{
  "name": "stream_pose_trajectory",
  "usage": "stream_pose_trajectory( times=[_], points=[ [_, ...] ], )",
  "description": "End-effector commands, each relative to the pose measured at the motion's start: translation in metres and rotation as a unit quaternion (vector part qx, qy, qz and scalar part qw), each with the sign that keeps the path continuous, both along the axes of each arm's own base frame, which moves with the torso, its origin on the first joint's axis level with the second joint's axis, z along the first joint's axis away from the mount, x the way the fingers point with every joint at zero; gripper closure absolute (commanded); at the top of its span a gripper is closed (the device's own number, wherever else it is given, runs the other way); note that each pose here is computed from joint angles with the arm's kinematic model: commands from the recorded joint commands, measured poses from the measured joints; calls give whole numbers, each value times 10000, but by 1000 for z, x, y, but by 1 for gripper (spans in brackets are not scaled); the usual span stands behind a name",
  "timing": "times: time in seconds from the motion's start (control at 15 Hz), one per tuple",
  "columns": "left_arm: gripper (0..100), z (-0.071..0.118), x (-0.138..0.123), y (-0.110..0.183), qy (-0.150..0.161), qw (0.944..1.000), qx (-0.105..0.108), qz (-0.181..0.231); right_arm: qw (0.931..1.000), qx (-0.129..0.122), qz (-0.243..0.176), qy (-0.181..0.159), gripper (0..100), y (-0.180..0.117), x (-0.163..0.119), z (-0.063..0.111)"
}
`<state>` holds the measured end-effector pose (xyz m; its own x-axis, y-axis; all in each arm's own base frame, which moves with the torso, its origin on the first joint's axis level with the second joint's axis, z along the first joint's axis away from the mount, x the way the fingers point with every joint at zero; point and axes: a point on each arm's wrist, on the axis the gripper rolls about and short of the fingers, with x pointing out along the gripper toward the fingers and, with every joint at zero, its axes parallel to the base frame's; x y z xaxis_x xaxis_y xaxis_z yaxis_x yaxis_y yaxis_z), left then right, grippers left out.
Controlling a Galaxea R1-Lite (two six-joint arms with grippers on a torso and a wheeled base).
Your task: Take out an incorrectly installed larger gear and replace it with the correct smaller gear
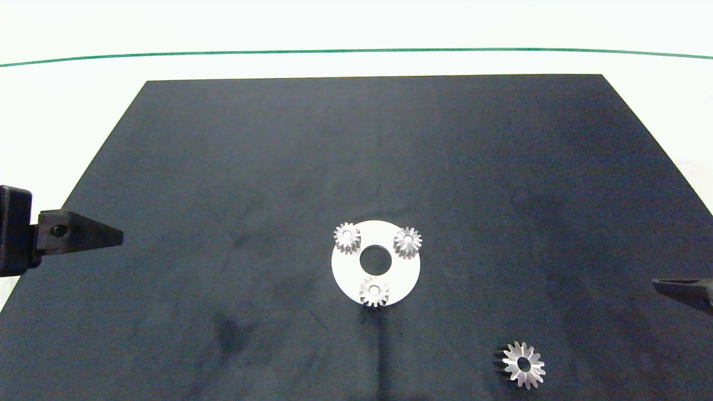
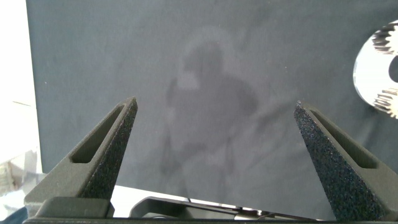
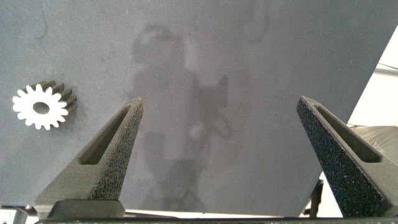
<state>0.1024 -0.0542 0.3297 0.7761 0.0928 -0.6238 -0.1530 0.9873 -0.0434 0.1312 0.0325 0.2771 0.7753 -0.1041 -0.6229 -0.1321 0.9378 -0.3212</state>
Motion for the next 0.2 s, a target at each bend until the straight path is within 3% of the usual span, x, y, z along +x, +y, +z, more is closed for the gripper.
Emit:
stream_pose_trajectory(
  times=[0.07,0.2],
  points=[
    [0,1,-7,5,-69,10000,-22,14,10000,-15,-35,-91,0,0,2,-1],
    [0,1,-7,7,-72,9999,5,82,10000,-31,-42,-40,0,1,4,-3]
  ],
)
